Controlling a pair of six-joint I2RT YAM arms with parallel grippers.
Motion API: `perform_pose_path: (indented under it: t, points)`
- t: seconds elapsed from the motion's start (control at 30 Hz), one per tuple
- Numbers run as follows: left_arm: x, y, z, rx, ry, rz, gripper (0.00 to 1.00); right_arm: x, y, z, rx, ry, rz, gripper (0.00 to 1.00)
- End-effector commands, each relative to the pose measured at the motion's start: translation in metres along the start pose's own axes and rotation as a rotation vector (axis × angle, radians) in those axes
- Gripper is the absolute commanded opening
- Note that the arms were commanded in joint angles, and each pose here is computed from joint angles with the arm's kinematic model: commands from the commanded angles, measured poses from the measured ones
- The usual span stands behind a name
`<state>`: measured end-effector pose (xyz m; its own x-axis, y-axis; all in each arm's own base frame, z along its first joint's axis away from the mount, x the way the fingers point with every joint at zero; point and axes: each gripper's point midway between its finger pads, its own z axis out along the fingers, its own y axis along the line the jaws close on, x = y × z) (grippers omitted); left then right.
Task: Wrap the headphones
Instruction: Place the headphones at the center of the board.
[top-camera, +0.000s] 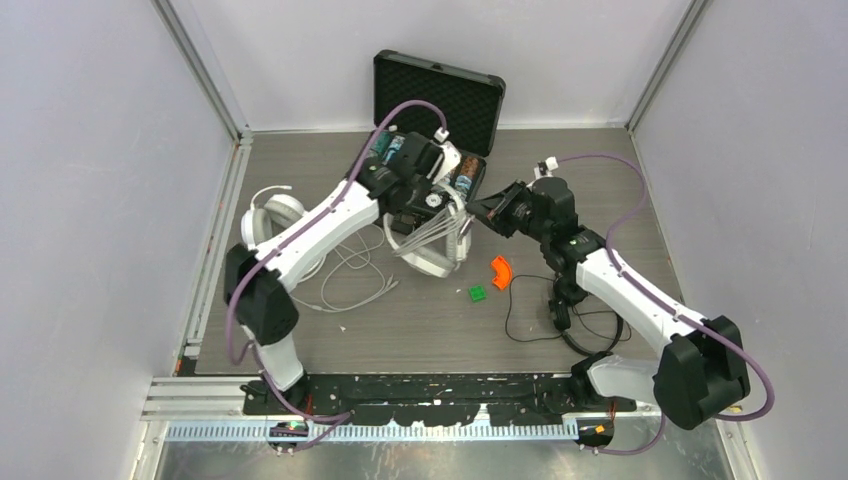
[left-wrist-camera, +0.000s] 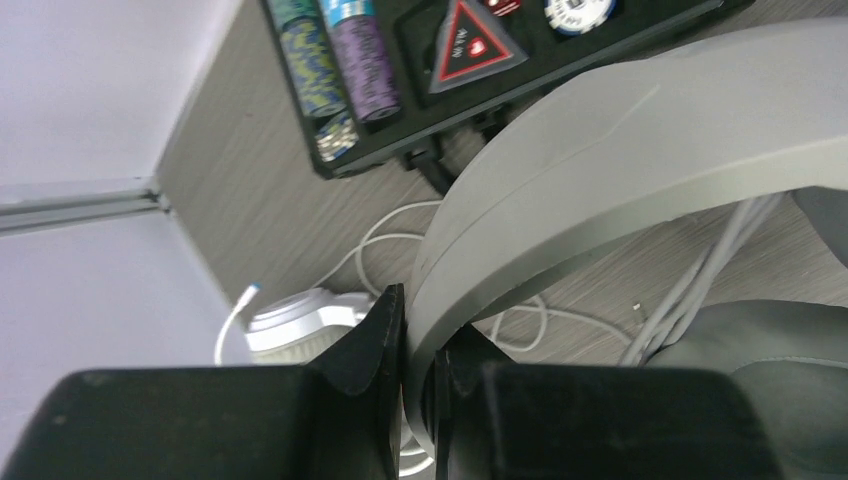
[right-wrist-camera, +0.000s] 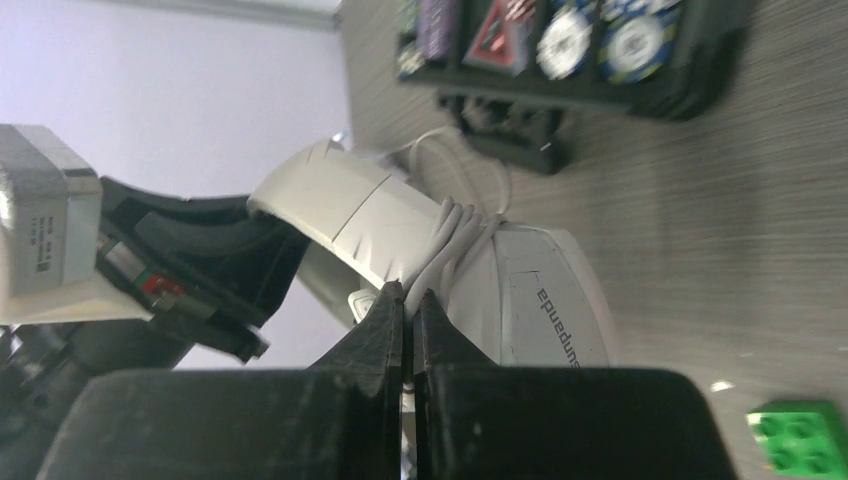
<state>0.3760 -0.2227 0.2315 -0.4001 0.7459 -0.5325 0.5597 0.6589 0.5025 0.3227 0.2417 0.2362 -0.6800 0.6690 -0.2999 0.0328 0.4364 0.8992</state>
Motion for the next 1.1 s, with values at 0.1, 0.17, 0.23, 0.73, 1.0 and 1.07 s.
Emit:
perform_pose_path:
  t: [0.1, 0.17, 0.23, 0.73, 1.0, 1.07]
  points:
    - [-0.081, -0.036, 0.020, 0.145, -0.139, -0.292, 0.00, -0.074, -0.038, -0.002, 0.189, -0.250, -0.095, 0.01]
    - [-0.110, -0.045, 0.026, 0.188, -0.187, -0.366, 0.00, -0.092, -0.055, -0.005, 0.256, -0.301, -0.117, 0.00]
    - [-0.129, -0.060, 0.039, 0.225, -0.216, -0.406, 0.00, -0.106, -0.067, -0.008, 0.302, -0.339, -0.136, 0.00]
    - [-0.232, -0.135, 0.107, 0.488, -0.492, -0.653, 0.00, -0.188, -0.158, -0.022, 0.542, -0.414, -0.097, 0.01]
    - [-0.245, -0.151, 0.138, 0.525, -0.556, -0.741, 0.18, -0.216, -0.179, -0.002, 0.497, -0.416, -0.045, 0.05]
    - [-0.248, -0.150, 0.144, 0.533, -0.575, -0.762, 0.24, -0.220, -0.184, 0.005, 0.509, -0.405, -0.038, 0.05]
